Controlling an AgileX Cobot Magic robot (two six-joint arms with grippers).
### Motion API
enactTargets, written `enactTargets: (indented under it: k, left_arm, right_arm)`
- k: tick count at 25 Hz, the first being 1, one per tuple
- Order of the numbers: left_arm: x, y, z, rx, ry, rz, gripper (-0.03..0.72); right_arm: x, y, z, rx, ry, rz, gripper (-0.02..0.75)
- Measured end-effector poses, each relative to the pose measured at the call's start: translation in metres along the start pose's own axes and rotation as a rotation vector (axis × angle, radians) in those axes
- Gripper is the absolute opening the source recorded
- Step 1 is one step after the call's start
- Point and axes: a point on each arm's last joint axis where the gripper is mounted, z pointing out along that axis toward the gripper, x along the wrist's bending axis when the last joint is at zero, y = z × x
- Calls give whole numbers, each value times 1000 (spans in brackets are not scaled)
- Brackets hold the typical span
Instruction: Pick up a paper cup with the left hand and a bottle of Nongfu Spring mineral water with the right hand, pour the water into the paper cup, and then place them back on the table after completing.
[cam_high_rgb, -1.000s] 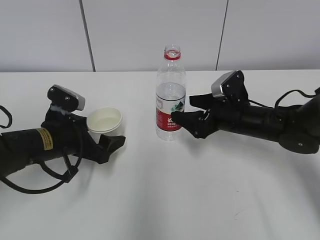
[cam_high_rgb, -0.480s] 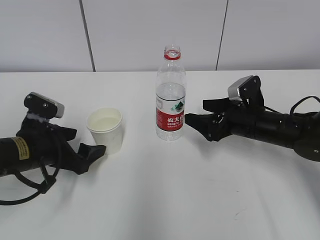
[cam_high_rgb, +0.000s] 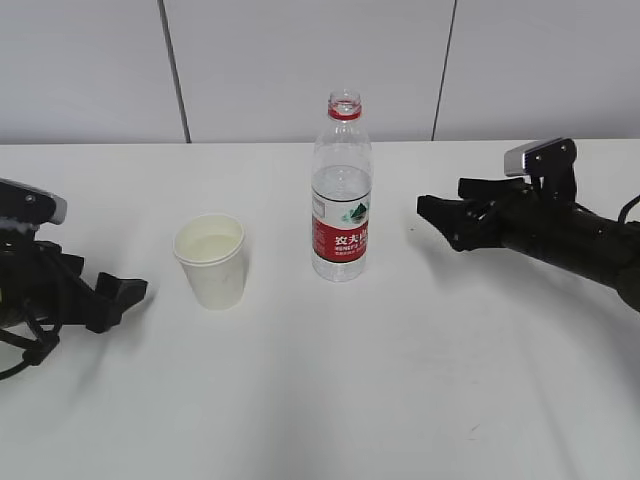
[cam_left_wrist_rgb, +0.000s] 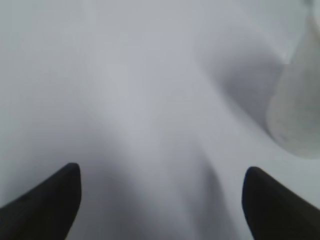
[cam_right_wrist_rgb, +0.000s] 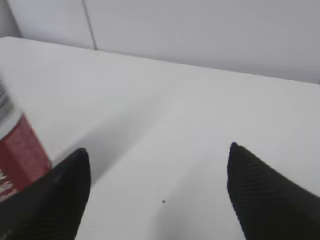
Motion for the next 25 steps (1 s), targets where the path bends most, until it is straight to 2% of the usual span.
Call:
enactTargets:
  k: [4,11,16,19,25]
  left_arm:
    - [18,13,2,-24,53,1,593]
    - [45,50,14,73,187,46,591]
    - [53,60,14,126,238,48,591]
    - [59,64,14,163,274,22,591]
    - [68,85,11,336,388,-11,589]
  right_arm:
    - [-17,2,-6,-30,-96,40,628]
    - [-29,15,0,-52,-139,68,625]
    - [-42,34,4,79,-215,48,616]
    - [-50,52,1,178,-279,54,612]
    - [-60,92,-6,304,-366,73,608]
